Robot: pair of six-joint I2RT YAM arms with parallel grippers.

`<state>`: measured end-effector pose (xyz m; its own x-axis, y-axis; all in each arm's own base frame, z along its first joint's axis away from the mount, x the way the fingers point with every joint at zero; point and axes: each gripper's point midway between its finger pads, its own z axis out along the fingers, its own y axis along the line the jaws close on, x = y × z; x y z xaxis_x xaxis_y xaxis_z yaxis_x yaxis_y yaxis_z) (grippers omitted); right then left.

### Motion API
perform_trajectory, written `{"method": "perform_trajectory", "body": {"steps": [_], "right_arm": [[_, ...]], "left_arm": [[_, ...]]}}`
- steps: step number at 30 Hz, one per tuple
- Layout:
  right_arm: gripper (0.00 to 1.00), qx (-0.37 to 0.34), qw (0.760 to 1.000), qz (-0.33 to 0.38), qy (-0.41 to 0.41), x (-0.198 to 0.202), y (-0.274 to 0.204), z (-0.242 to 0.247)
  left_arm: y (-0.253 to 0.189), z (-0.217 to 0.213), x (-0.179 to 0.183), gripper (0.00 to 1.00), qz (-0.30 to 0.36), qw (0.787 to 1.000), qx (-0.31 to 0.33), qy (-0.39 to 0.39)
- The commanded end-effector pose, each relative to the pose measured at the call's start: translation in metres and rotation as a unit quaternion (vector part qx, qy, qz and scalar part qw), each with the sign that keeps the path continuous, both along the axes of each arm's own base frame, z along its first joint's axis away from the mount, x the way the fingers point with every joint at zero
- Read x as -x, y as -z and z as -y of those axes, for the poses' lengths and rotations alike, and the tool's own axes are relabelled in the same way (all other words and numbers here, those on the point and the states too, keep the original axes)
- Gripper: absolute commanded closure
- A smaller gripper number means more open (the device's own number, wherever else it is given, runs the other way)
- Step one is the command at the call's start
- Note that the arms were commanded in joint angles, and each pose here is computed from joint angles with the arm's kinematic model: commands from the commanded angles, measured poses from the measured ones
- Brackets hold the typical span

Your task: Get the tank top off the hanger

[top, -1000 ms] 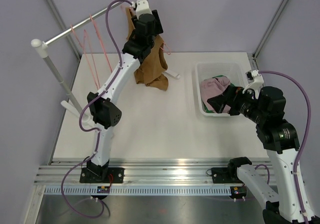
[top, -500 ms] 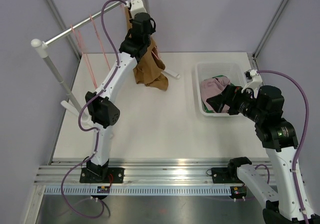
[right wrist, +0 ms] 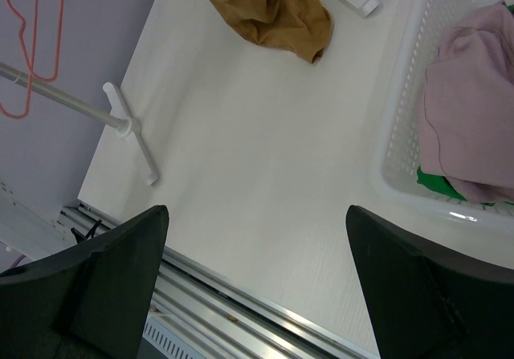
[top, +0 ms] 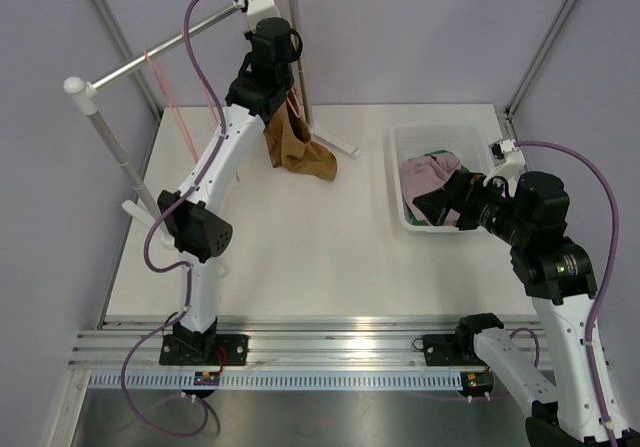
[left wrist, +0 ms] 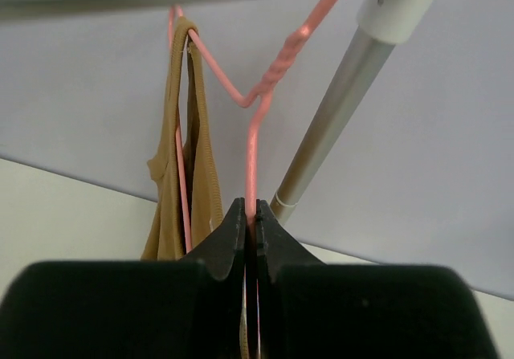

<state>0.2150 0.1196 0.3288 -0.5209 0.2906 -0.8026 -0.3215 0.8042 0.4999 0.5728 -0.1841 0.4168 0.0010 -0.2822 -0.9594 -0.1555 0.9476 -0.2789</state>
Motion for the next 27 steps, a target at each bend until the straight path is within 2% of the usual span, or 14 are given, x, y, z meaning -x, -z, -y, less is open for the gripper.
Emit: {"method": "perform_trajectory", "body": {"steps": [1,8,10,12,13,16,17,21,27], "right_arm": [[0.01,-0.010,0.999,0.027,-0.013,0.000,-0.015,-0.004],[0.01,-0.015,0.999,0.023,-0.020,0.000,-0.016,-0.007],[0.01,-0.017,0.999,0.028,-0.021,0.002,-0.019,-0.007],[0.00,-0.017,0.999,0.032,-0.021,0.004,-0.022,-0.007],[0.00,-0.018,0.999,0.033,-0.022,0.004,-0.022,-0.007],[0.01,-0.021,0.999,0.033,-0.028,0.007,-0.025,-0.009],[0.01,-0.022,0.999,0.036,-0.029,0.007,-0.026,-0.009],[0.00,-0.028,0.998,0.039,-0.039,0.005,-0.028,-0.013],[0.01,-0.046,0.996,0.039,-0.066,0.003,-0.030,-0.023]], "left_arm": [[-0.093,-0.028,0.039,1.00,0.100,0.994,0.044,-0.029],[-0.122,-0.026,0.078,1.00,0.116,0.992,0.028,-0.034],[-0.107,-0.023,0.083,1.00,0.099,0.994,0.026,-0.022],[-0.118,-0.025,0.102,1.00,0.114,0.992,0.052,-0.002],[-0.102,-0.022,0.101,1.00,0.097,0.994,0.047,0.007],[-0.104,-0.022,0.121,1.00,0.087,0.993,0.070,0.035],[-0.091,-0.017,0.123,1.00,0.071,0.993,0.079,0.045],[-0.095,-0.011,0.152,1.00,0.080,0.987,0.100,0.100],[-0.098,-0.014,0.173,1.00,0.063,0.987,0.086,0.124]]}}
